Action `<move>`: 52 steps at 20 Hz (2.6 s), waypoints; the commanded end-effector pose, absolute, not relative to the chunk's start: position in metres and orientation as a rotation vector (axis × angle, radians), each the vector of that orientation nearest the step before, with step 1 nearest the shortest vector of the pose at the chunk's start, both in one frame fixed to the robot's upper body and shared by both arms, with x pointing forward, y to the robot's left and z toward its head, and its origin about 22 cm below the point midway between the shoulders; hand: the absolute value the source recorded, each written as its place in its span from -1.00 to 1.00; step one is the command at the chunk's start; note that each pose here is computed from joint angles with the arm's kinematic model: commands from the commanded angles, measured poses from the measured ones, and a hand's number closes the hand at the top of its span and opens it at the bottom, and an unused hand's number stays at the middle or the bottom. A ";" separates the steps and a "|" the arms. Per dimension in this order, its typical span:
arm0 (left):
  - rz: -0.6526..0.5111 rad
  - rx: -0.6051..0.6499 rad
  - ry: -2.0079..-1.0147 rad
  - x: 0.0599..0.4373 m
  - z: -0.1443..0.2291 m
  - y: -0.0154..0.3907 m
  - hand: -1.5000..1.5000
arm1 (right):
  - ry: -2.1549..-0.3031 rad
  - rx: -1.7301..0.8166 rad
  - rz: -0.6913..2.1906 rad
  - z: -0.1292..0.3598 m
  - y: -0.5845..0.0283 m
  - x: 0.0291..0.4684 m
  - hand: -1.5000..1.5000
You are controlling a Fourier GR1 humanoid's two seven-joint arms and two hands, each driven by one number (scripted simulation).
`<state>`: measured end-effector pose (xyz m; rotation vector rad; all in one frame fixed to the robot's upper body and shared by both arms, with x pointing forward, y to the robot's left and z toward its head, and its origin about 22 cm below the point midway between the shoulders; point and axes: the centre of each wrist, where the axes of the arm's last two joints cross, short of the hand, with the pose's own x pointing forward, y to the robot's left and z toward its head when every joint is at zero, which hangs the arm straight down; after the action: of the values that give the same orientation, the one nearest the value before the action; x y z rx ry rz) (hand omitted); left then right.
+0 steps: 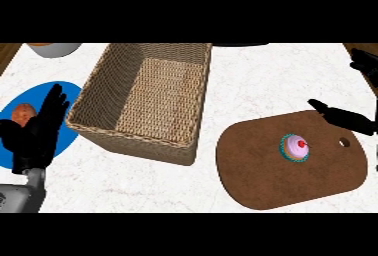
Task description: Pick the cupcake from the cutting board and place it in the basket
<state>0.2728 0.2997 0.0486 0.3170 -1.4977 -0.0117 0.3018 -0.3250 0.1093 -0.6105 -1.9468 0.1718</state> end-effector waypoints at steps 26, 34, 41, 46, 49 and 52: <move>-0.024 0.281 -1.503 0.283 0.051 0.305 0.00 | -1.251 -0.602 0.711 0.226 -0.358 0.217 -1.00; -0.032 0.295 -1.510 0.288 0.046 0.292 0.00 | -1.287 -0.542 0.717 0.159 -0.338 0.214 -1.00; -0.007 0.286 -1.509 0.294 0.045 0.296 0.00 | -1.368 -0.582 0.708 0.116 -0.334 0.216 -1.00; -0.037 0.279 -1.499 0.273 0.055 0.305 0.00 | -1.384 -0.625 0.701 0.120 -0.323 0.219 -1.00; -0.014 0.303 -1.521 0.307 0.051 0.303 0.00 | -1.384 -0.593 0.703 0.116 -0.303 0.222 -1.00; -0.018 0.287 -1.516 0.286 0.049 0.293 0.00 | -1.387 -0.602 0.693 0.110 -0.332 0.202 -1.00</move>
<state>0.2862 0.2991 0.0448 0.2893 -1.5155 -0.0191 0.2166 -0.3266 0.1169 -0.5978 -1.3763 0.7012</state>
